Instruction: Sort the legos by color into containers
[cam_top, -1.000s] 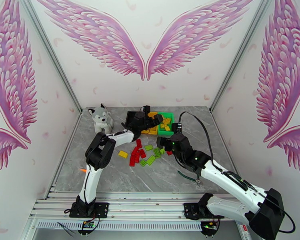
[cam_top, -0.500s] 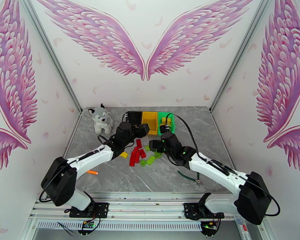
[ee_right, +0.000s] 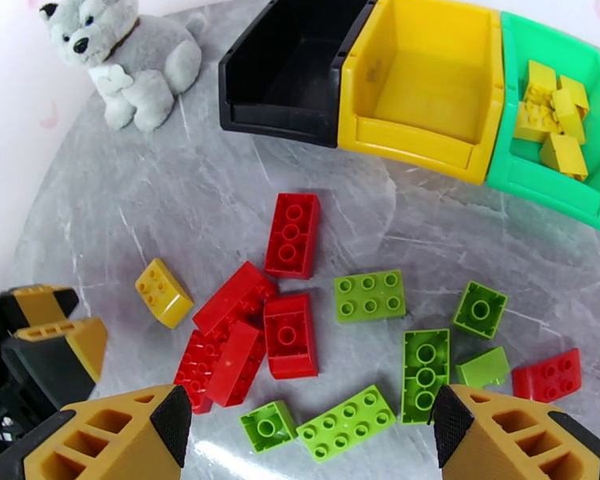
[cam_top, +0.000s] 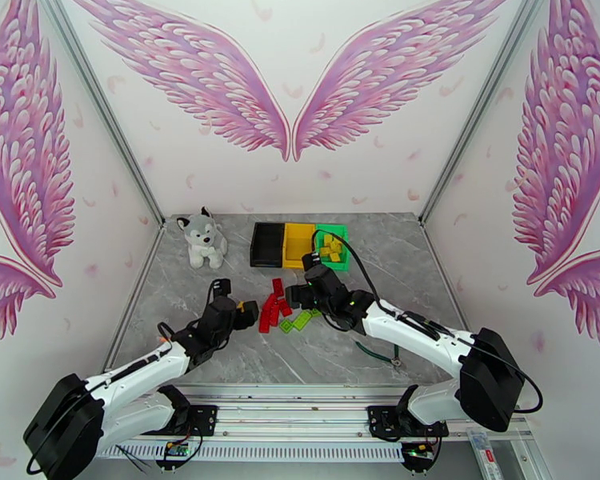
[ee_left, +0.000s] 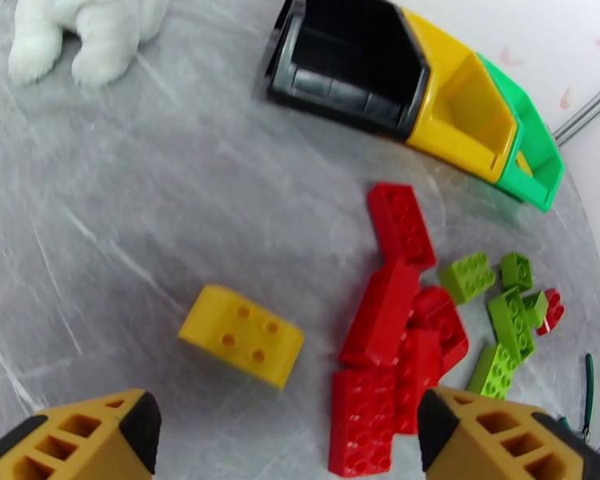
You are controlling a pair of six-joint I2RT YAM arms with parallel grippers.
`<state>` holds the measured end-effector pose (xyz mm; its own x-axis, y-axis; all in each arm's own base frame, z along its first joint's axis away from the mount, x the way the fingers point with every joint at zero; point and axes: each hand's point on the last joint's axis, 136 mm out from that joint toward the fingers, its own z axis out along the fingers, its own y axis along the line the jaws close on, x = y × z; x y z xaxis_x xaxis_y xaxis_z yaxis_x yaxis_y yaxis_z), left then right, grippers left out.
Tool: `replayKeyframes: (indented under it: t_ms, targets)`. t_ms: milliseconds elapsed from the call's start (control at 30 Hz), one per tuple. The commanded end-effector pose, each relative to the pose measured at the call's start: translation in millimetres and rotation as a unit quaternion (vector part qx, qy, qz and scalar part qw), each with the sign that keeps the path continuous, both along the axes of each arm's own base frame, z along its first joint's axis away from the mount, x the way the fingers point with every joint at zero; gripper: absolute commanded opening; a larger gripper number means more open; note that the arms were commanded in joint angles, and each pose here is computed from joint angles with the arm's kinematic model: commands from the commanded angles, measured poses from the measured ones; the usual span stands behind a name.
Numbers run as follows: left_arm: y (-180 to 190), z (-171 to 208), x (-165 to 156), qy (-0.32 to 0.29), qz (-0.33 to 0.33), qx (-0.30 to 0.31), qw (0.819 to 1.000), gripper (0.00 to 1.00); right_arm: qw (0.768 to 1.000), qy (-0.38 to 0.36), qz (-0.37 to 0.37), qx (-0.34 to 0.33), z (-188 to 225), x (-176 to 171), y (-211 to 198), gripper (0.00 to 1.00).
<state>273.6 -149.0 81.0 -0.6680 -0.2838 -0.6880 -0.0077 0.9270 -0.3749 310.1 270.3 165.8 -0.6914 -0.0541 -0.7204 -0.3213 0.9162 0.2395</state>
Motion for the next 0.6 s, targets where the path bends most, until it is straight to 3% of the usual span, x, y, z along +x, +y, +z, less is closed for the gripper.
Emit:
replayKeyframes:
  t_ms: [0,233,567]
  targets:
    - [-15.0,-0.6,-4.7,0.009,-0.013,-0.063,0.998,0.90,1.000,-0.013,0.002,-0.005,10.8,3.2,4.4,0.86]
    - [-26.5,-14.0,2.7,0.024,-0.008,-0.091,0.996,0.92,1.000,-0.014,0.001,-0.008,10.6,3.0,4.1,0.86]
    - [-22.2,-46.3,28.5,0.050,0.036,-0.067,0.996,0.89,1.000,-0.023,-0.004,-0.006,17.2,1.7,-0.2,0.86]
